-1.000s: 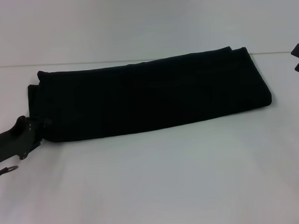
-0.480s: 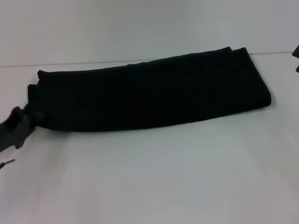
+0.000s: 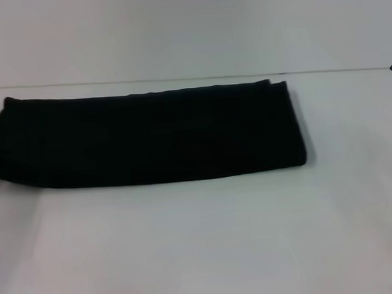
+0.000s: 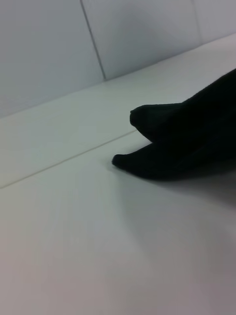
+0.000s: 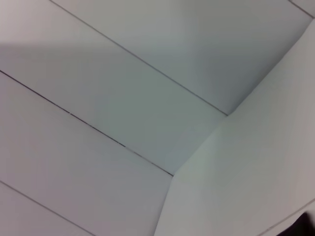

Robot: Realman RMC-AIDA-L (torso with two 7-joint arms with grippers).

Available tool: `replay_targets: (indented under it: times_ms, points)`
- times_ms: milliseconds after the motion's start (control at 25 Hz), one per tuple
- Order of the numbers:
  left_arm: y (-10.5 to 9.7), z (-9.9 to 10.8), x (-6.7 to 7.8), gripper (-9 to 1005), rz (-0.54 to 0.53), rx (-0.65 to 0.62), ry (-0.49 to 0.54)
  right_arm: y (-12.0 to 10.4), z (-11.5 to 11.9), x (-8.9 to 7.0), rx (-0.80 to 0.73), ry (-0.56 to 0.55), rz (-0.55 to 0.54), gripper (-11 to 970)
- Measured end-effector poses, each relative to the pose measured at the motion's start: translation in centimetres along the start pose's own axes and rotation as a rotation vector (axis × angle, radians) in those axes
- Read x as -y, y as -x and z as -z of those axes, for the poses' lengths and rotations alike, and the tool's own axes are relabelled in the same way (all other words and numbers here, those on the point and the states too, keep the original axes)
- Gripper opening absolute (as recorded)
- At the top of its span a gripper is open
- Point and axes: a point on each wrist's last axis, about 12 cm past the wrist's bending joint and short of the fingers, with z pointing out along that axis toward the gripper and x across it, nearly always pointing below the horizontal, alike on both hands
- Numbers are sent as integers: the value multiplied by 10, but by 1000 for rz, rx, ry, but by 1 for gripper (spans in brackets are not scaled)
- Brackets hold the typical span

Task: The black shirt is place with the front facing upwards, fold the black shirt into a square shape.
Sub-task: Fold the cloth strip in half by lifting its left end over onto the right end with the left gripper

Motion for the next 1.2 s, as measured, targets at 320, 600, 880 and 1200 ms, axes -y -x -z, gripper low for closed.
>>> replay_targets:
  times_ms: [320,600,880,1200]
  points:
    - [-3,-10,13,12,-42,-66,-29,-1,-1,1,0,-1,-6,844]
    - [-10,-37,73,15,-110,-150,-238,-2,0,2,-1,-3,1,843]
    - [-47,-79,149,15,-226,-349,-424,-2,-2,0,-6,5,4,843]
    - [-117,-125,200,16,-392,-466,-481,-5,-6,-1,-21,11,-1,842]
